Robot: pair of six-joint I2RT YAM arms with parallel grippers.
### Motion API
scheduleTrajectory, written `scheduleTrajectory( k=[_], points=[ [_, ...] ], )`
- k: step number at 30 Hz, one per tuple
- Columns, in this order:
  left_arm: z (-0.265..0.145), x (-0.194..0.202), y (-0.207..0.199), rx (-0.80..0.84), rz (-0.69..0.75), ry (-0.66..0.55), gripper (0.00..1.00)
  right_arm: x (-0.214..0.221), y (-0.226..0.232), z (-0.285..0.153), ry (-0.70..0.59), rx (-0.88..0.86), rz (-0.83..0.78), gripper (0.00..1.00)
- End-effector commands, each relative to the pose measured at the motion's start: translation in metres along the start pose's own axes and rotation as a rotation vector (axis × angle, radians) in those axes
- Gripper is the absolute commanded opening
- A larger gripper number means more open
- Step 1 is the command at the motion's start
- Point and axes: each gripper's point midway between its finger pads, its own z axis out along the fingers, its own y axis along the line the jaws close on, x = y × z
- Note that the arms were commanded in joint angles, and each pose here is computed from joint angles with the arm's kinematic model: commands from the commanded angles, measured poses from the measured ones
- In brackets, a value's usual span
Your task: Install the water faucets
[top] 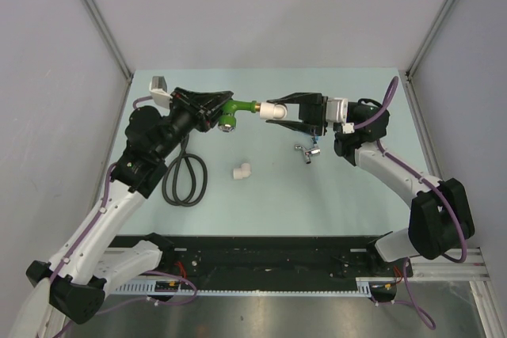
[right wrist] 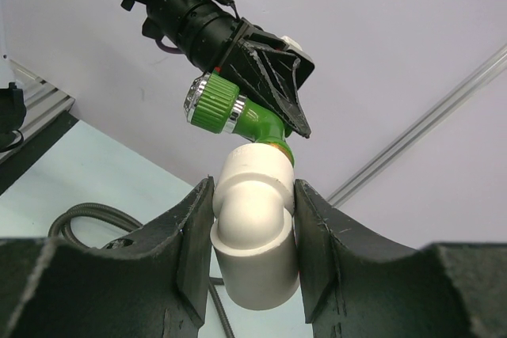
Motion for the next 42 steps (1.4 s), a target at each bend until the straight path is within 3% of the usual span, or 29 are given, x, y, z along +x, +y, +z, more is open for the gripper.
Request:
scheduleTrajectory(
  k=[1, 28, 42],
  points=[
    [-0.012, 0.013, -0.033, 0.108, -0.002, 0.071, 0.00, -0.065, -0.014, 0.011, -0.156, 0.012, -0.322, 0.00],
    [-0.009, 0.020, -0.033, 0.117, 0.010, 0.114, 0.00, -0.060, -0.010, 0.018, -0.162, -0.028, -0.288, 0.00],
    [-0.003, 0.010, -0.010, 0.025, 0.170, 0.061, 0.00, -0.045, -0.014, 0.014, -0.101, -0.033, -0.209, 0.00]
  ],
)
